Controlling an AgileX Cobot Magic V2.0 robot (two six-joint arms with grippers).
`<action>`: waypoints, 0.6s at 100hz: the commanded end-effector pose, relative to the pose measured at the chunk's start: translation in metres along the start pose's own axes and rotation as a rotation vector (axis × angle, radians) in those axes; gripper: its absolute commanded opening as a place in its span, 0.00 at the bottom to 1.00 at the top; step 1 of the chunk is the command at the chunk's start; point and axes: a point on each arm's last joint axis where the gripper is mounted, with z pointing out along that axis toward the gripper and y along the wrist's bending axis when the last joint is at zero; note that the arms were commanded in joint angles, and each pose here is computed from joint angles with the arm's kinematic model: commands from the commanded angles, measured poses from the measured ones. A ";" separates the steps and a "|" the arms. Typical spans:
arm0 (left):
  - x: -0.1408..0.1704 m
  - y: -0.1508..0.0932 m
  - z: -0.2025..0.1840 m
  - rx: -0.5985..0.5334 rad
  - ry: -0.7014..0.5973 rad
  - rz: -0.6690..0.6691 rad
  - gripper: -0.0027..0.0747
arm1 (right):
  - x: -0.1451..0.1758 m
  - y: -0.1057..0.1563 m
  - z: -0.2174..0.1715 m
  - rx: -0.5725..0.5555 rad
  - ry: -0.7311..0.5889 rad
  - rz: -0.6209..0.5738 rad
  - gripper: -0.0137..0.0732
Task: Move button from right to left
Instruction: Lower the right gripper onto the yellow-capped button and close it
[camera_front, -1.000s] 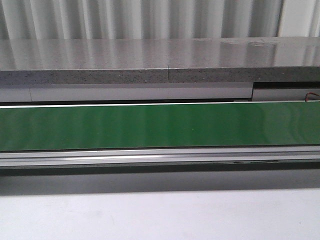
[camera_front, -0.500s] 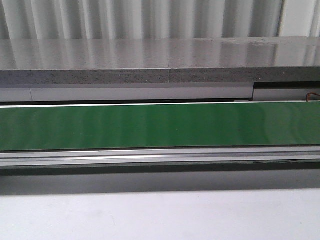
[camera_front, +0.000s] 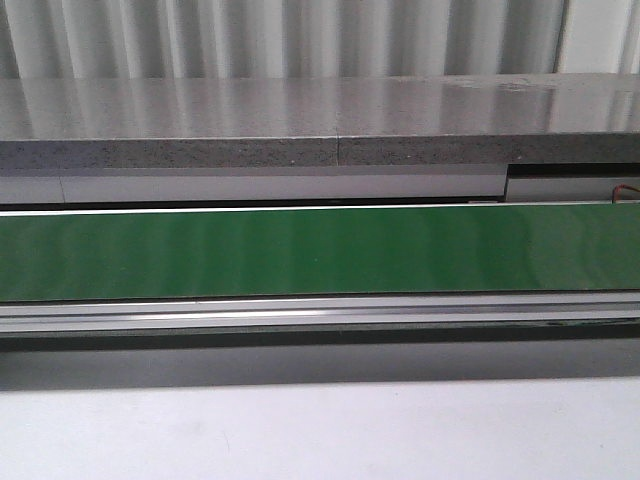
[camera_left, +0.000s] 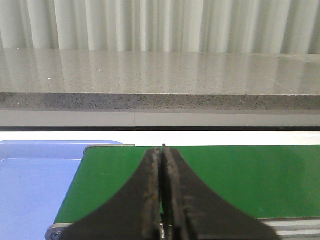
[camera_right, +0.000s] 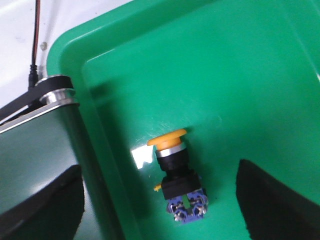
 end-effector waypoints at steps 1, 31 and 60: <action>-0.001 -0.001 -0.002 0.019 -0.094 -0.012 0.01 | -0.016 -0.001 0.000 -0.015 -0.068 -0.038 0.87; -0.001 -0.001 -0.002 0.019 -0.094 -0.012 0.01 | -0.012 -0.010 0.041 0.006 0.003 -0.074 0.87; -0.001 -0.001 -0.002 0.019 -0.094 -0.012 0.01 | -0.005 -0.015 0.068 0.014 0.059 -0.088 0.87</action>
